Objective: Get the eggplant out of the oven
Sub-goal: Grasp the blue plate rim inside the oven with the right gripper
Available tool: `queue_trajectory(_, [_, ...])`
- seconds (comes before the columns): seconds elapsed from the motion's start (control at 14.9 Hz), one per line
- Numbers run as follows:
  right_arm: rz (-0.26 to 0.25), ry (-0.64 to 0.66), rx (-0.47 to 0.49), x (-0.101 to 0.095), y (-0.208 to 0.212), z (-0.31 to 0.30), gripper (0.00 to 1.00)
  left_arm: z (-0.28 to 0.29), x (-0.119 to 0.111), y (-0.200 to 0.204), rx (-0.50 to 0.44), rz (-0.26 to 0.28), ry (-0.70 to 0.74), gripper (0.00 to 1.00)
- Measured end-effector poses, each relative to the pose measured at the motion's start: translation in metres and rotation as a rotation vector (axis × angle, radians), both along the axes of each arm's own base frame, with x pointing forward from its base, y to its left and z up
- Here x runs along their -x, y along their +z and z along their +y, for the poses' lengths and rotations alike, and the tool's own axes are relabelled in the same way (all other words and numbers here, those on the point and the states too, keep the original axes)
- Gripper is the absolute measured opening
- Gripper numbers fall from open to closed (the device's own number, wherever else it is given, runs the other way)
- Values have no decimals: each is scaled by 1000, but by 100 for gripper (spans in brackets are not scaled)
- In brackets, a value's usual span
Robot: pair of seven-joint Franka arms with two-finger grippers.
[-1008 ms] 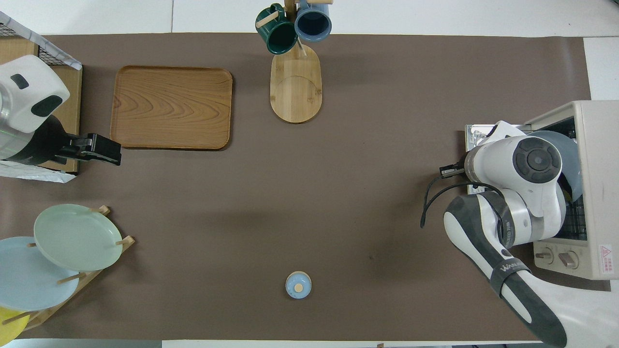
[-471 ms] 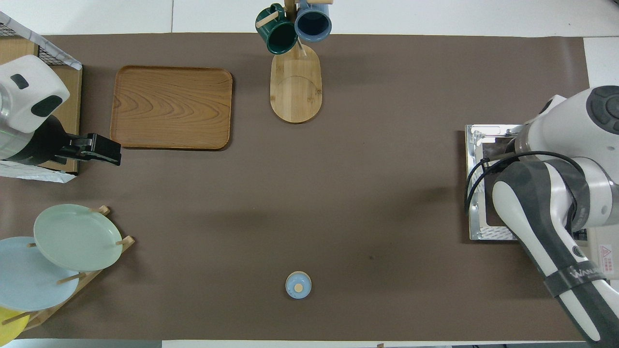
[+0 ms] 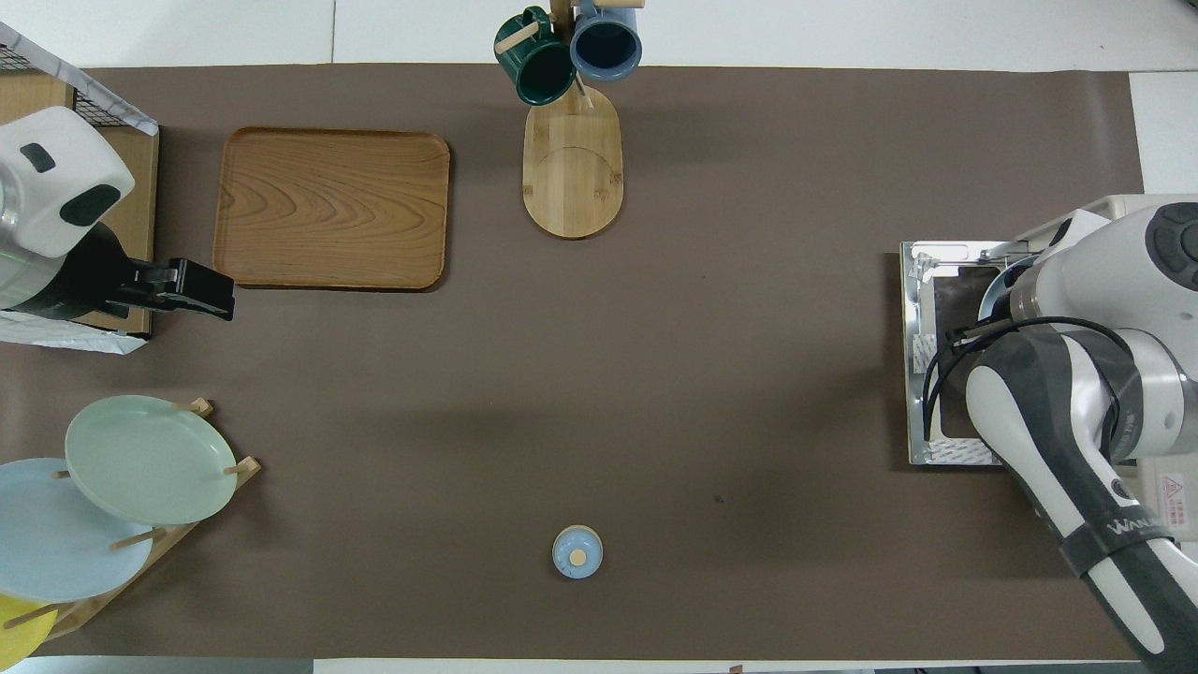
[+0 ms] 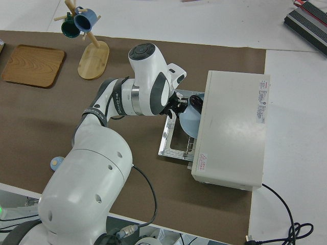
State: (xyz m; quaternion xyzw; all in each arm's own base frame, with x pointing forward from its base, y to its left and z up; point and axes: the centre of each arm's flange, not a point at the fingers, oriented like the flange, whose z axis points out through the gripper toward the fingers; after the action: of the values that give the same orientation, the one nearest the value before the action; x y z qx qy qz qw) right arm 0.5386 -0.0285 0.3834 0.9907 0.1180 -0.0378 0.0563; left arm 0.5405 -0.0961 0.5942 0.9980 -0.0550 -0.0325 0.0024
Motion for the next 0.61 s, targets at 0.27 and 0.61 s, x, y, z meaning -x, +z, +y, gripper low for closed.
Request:
queue_trajectory(0.27, [-5,39,-3,3,-2,-7,28,0,0,0,0,0,0,100])
queue_trajectory(0.61, [-43,70,-7,4,-7,-17,28,0,0,0,0,0,0,100])
